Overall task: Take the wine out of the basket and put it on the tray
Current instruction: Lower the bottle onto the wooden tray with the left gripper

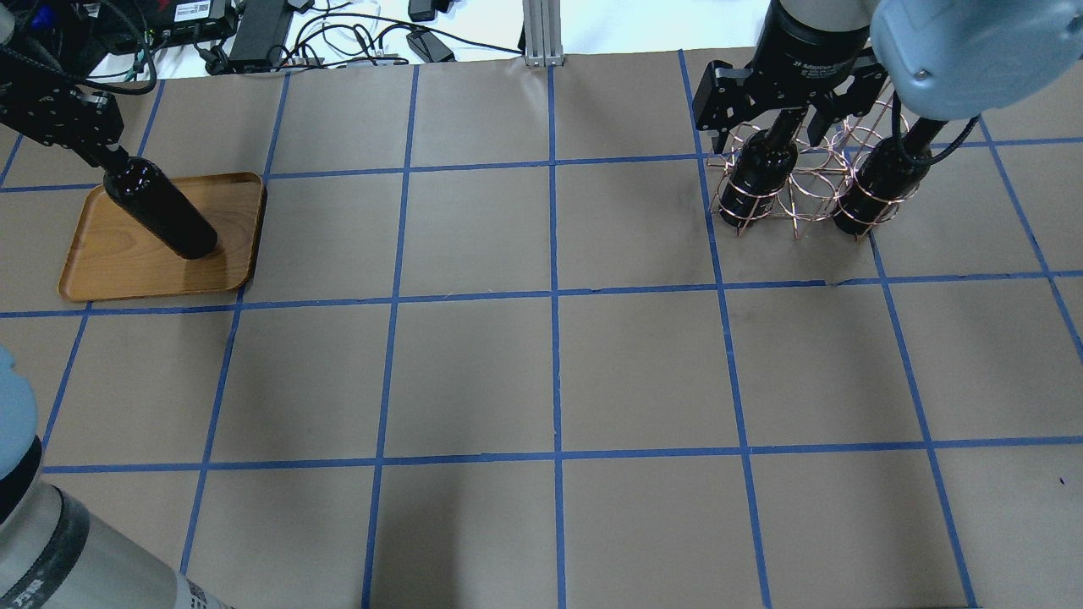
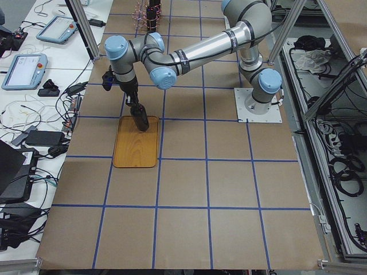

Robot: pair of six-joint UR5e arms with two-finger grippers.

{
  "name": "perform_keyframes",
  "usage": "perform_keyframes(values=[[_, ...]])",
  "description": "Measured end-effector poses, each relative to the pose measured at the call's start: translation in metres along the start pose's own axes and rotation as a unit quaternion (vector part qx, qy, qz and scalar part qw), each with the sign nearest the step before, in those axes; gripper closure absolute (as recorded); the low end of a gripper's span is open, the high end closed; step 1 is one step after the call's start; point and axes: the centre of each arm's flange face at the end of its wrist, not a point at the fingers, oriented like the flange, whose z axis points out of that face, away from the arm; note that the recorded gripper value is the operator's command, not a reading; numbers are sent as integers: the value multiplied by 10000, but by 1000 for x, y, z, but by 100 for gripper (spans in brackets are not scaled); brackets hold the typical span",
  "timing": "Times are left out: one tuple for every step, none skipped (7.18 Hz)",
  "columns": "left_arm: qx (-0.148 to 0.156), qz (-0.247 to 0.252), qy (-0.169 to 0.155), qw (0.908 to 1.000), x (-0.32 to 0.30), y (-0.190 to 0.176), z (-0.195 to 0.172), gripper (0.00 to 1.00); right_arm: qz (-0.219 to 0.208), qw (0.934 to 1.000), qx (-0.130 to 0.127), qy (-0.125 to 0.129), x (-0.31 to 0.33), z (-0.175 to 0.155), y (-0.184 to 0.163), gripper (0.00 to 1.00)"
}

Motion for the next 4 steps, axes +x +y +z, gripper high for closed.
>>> perform_keyframes(values=[[5,-38,41,10000,-5,0,5,93,0,10000,37,-2,0,-1,-1,0],[-5,-59,60,10000,-8,0,8,64,-2,10000,65,5,1,-1,-1,0],[-14,-70,61,10000,-9,0,10,43,-5,10000,74,14,1,-1,-2,0],[-28,-72,65,9999,-9,1,12,30,-6,10000,78,13,1,-1,-2,0]])
